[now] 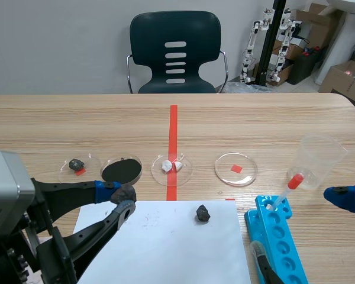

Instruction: Rub the mineral on the streak plate below the first streak

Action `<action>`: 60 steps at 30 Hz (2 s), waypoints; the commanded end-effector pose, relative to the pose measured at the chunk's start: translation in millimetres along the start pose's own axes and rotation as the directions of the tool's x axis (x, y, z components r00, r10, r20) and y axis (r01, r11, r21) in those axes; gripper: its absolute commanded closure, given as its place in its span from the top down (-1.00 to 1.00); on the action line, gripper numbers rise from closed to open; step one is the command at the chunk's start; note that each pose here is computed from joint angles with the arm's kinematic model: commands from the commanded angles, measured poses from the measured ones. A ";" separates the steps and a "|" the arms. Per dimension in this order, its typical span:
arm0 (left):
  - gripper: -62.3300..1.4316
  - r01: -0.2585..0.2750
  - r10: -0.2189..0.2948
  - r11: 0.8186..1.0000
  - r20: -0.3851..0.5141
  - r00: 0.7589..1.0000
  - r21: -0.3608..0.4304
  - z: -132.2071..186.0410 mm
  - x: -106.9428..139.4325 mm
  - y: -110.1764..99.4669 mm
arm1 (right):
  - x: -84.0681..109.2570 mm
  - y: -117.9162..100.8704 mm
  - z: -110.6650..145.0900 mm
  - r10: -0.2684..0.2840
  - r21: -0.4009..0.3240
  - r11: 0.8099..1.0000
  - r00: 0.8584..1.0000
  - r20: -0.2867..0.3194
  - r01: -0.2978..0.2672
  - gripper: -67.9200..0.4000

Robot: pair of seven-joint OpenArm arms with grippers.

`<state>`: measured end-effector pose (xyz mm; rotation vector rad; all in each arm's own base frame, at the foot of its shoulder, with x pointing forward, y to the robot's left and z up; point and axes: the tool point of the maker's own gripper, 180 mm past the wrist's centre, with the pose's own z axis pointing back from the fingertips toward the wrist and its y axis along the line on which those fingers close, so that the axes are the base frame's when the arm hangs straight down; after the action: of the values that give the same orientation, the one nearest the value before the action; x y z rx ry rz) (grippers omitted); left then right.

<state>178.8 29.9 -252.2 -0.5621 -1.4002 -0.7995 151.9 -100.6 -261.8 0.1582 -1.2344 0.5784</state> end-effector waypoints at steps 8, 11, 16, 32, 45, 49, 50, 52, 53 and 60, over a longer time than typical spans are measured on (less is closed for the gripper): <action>-0.60 -0.001 0.001 1.000 0.039 0.999 0.008 -2.3 10.0 1.8 | 3.4 -1.3 0.5 -0.001 -0.001 1.000 1.000 0.018 0.001 1.00; -0.60 -0.001 0.001 1.000 0.038 0.999 0.008 -2.3 10.0 1.8 | 3.5 -1.3 0.5 -0.001 -0.001 1.000 1.000 0.018 0.001 1.00; -0.60 -0.001 0.001 1.000 0.039 0.999 0.008 -2.3 10.0 1.8 | 3.5 -1.3 0.5 -0.001 -0.001 1.000 1.000 0.018 0.001 1.00; -0.60 0.016 -0.016 1.000 -0.043 0.999 0.004 -2.2 -4.7 1.3 | 3.5 -1.3 0.5 -0.001 -0.001 1.000 1.000 0.018 0.001 1.00; -0.60 -0.123 0.185 0.979 -0.462 0.867 0.161 18.2 -82.4 19.5 | 3.5 -1.3 0.5 -0.001 -0.001 1.000 1.000 0.018 0.001 1.00; -0.60 -0.121 0.252 0.958 -0.563 0.787 0.259 32.6 -102.9 34.0 | 3.4 -1.3 0.5 -0.001 -0.001 1.000 1.000 0.018 0.001 1.00; -0.60 -0.124 0.286 0.945 -0.582 0.762 0.302 37.9 -108.3 39.4 | 3.4 -1.3 0.5 -0.001 -0.001 1.000 1.000 0.018 0.001 1.00; -0.60 -0.127 0.368 0.906 -0.606 0.705 0.403 50.6 -118.6 50.9 | 3.4 -1.3 0.5 -0.001 -0.001 1.000 1.000 0.018 0.001 1.00; -0.60 -0.124 0.404 0.886 -0.611 0.681 0.447 56.9 -122.6 56.2 | 3.4 -1.3 0.5 -0.001 -0.001 1.000 1.000 0.018 0.001 1.00; -0.60 -0.151 0.615 0.752 -0.600 0.511 0.642 95.5 -142.5 68.7 | 3.4 -1.3 0.5 -0.001 -0.001 1.000 1.000 0.018 0.001 1.00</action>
<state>169.8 171.4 -379.1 -0.0257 -0.5134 -0.1731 151.9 -100.6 -261.7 0.1584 -1.2345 0.5780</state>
